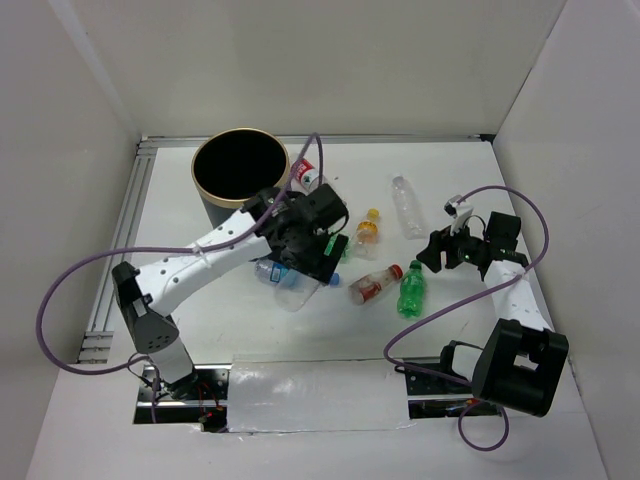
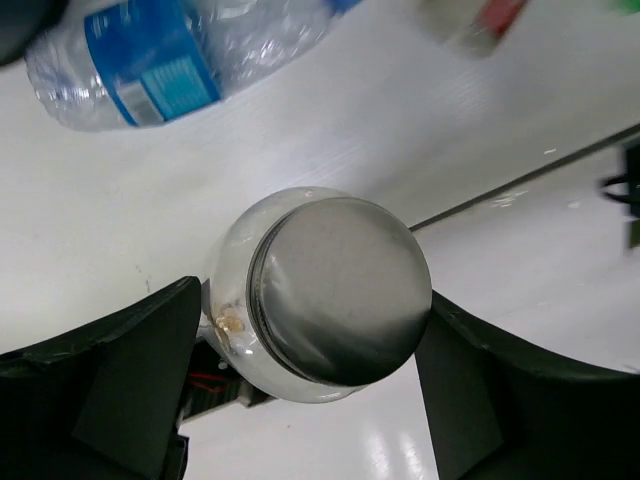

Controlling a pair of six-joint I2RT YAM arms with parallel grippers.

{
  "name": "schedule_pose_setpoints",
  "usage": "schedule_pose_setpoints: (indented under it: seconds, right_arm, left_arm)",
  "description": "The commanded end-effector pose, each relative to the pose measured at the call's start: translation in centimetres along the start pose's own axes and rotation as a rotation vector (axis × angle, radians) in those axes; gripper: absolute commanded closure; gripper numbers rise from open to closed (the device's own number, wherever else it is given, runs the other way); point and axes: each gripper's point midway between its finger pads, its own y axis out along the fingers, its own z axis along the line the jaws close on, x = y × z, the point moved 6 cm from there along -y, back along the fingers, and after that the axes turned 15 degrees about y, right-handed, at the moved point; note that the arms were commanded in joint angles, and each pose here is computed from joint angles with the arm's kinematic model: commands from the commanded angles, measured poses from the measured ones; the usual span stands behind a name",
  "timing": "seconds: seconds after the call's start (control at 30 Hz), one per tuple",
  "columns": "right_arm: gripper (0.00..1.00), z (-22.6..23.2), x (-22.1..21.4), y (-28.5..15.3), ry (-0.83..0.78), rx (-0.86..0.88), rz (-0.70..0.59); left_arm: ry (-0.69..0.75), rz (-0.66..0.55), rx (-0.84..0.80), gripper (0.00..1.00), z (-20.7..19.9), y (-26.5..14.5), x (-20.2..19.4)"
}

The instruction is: Put the plastic bottles in the bin

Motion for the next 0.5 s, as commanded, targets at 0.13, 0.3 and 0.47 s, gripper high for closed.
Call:
schedule_pose_setpoints:
  seconds: [0.13, 0.3, 0.47]
  right_arm:
    - [0.25, 0.3, 0.2, -0.3, -0.031, 0.017, -0.014]
    - [0.26, 0.2, 0.0, -0.1, -0.051, 0.031, -0.003]
    - [0.26, 1.1, -1.6, -0.2, -0.130, 0.119, 0.044]
  left_arm:
    - [-0.029, -0.493, -0.195, 1.00, 1.7, -13.7, 6.1]
    - [-0.181, -0.921, -0.134, 1.00, 8.1, -20.8, 9.1]
    - [-0.479, -1.021, 0.208, 1.00, 18.5, -18.3, 9.7]
